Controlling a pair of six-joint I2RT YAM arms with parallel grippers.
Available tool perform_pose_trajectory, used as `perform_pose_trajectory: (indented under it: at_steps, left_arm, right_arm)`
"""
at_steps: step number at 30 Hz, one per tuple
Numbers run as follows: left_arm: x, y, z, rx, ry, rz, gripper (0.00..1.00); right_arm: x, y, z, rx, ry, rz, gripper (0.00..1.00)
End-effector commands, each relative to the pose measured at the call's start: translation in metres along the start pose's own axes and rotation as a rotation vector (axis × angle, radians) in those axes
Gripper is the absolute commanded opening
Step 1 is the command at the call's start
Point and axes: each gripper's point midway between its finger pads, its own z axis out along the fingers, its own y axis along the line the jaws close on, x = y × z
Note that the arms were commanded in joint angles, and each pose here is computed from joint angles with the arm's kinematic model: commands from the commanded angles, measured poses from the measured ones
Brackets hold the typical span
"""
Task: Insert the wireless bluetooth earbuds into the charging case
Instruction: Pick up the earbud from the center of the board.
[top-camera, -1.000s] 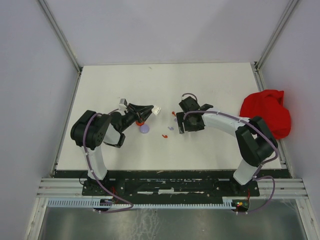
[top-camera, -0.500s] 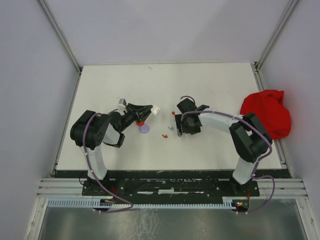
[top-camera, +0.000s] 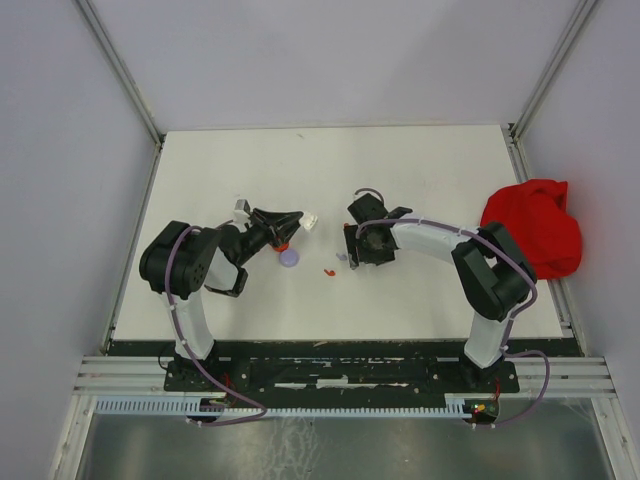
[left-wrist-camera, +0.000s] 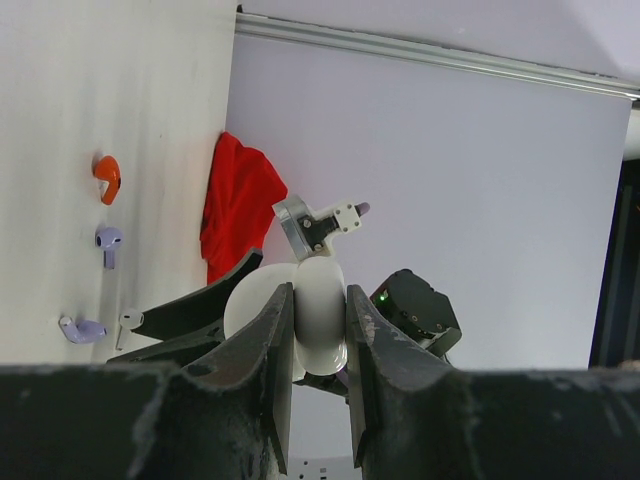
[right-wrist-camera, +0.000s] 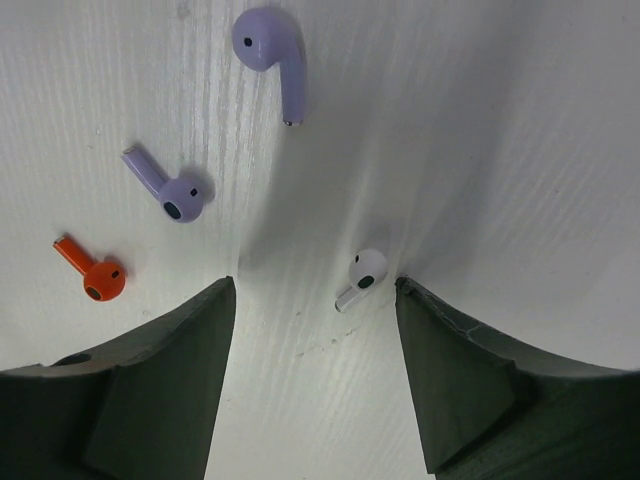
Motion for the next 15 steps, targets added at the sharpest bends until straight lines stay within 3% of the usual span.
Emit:
perform_pose_trajectory:
  at_steps: [1, 15]
  left_arm:
    - [0.0059, -0.0239, -0.0049, 0.103, 0.032, 0.032, 0.03]
    - [0.0030, -0.0231, -0.0060, 0.103, 0.025, 0.031, 0.03]
  right_arm:
    - [-0.0107, 0.0101, 0.0052, -0.019, -0.016, 0.002, 0.73]
    - [-0.0184, 0.0177, 0.0066, -0.034, -0.022, -0.018, 0.70]
